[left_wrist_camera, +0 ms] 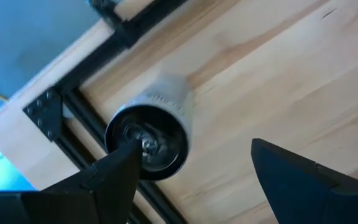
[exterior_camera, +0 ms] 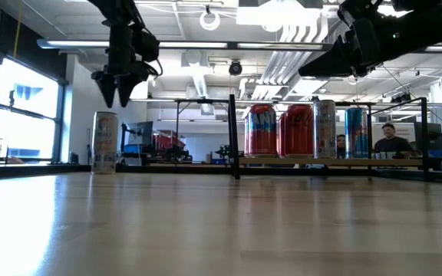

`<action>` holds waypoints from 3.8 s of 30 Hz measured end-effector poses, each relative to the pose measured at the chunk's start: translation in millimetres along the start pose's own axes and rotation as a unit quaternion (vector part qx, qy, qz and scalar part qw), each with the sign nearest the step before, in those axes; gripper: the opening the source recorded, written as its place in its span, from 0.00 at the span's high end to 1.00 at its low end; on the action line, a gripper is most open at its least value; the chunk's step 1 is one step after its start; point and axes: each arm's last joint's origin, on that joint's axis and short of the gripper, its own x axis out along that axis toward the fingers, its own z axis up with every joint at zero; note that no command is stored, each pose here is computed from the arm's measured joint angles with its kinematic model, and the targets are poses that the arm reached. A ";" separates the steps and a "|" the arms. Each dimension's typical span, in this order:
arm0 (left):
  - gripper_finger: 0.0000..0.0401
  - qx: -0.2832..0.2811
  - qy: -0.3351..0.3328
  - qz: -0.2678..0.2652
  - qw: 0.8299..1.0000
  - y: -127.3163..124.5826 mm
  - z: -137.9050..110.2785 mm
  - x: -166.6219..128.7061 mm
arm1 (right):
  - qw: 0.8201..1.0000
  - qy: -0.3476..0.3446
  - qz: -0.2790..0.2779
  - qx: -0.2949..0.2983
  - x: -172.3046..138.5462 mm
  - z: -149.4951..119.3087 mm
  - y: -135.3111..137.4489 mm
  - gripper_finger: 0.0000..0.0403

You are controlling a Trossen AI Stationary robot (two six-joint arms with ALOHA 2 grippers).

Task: Place canned beverage on shelf
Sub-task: Put the white yellow soda can on the shelf aligned with the white yellow soda can

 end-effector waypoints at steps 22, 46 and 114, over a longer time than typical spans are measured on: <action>0.27 -0.033 0.004 0.042 0.999 22.8 -6.8 16.1 | 1.000 0.001 0.001 0.000 0.0 -0.3 0.1 0.95; 0.34 -0.011 0.021 0.004 1.000 25.9 -13.3 54.0 | 1.000 0.002 0.001 0.000 0.0 -0.3 0.1 0.95; 0.28 0.348 -0.027 -0.121 0.929 -291.9 -8.2 18.7 | 1.000 0.012 0.021 0.005 -16.8 5.4 6.8 0.95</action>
